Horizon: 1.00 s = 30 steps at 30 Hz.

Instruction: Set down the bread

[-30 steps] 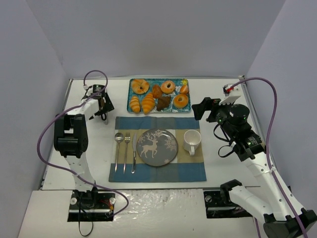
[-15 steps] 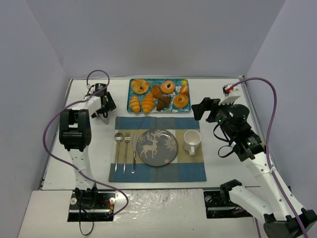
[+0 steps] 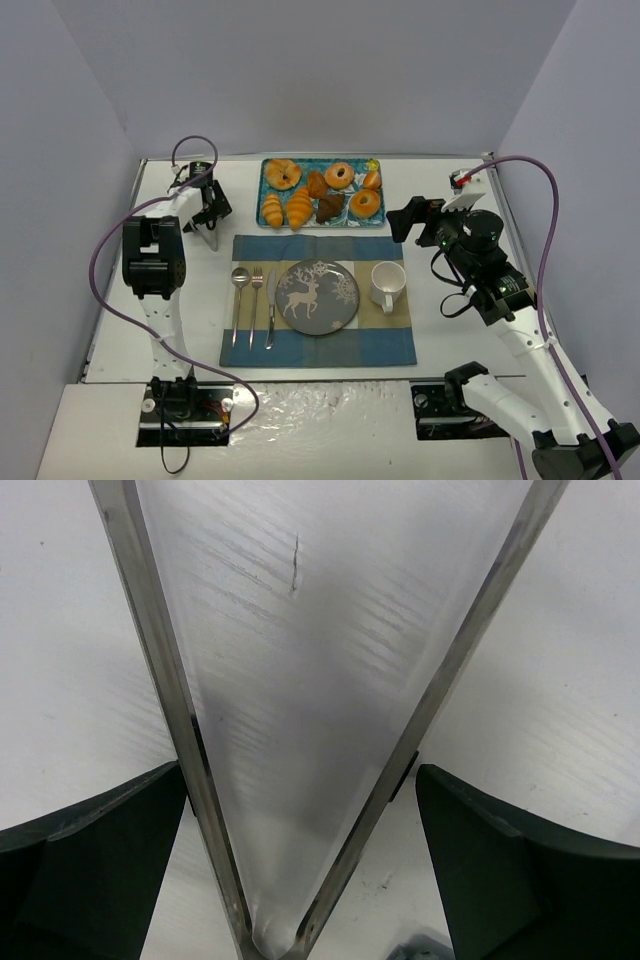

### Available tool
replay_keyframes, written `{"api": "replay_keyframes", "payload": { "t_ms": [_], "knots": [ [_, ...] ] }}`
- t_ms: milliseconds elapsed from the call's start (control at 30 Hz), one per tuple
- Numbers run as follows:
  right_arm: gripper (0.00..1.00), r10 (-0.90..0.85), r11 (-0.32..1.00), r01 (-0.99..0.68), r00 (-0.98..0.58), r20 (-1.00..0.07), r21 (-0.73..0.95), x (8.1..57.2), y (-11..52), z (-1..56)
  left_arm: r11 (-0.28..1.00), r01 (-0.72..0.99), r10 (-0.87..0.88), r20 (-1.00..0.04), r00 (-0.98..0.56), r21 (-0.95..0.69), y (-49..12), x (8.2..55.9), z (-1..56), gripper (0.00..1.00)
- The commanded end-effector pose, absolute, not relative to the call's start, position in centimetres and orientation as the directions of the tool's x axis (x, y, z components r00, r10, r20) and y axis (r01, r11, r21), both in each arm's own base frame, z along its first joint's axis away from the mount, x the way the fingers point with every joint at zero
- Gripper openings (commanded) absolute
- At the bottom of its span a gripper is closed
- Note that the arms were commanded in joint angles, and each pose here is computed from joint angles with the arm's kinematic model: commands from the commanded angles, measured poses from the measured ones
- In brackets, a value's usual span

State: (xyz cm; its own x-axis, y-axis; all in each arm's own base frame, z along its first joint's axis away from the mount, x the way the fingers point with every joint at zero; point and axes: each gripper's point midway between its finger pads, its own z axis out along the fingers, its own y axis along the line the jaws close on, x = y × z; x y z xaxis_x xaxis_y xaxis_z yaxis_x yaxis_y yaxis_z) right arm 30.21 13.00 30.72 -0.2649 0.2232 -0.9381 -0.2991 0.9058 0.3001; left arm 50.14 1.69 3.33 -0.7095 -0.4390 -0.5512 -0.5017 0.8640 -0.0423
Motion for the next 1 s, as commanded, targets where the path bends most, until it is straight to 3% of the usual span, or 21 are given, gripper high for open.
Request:
{"api": "replay_keyframes", "payload": {
  "t_ms": [0,567,767,900,967],
  "knots": [
    [1.00,0.237,0.898,-0.334,-0.178,-0.955,0.285,30.6,13.3,33.5,0.852,-0.520,-0.455,-0.589,-0.668,-0.068,2.5,51.3,5.9,0.95],
    [1.00,0.234,0.899,-0.333,-0.181,-0.955,0.283,30.5,13.3,33.4,0.837,-0.543,-0.482,-0.563,-0.671,-0.070,3.7,51.3,4.6,0.91],
    [1.00,0.236,0.899,-0.331,-0.183,-0.955,0.285,30.4,13.3,33.3,0.843,-0.531,-0.485,-0.551,-0.679,-0.086,3.3,51.3,4.2,0.74],
    [1.00,0.236,0.900,-0.331,-0.179,-0.955,0.284,30.3,13.2,33.4,0.848,-0.518,-0.486,-0.543,-0.685,-0.106,2.7,51.4,4.1,0.45],
    [1.00,0.235,0.901,-0.330,-0.178,-0.956,0.283,30.3,13.2,33.4,0.851,-0.513,-0.482,-0.548,-0.683,-0.109,2.3,51.2,4.5,0.39]
  ]
}}
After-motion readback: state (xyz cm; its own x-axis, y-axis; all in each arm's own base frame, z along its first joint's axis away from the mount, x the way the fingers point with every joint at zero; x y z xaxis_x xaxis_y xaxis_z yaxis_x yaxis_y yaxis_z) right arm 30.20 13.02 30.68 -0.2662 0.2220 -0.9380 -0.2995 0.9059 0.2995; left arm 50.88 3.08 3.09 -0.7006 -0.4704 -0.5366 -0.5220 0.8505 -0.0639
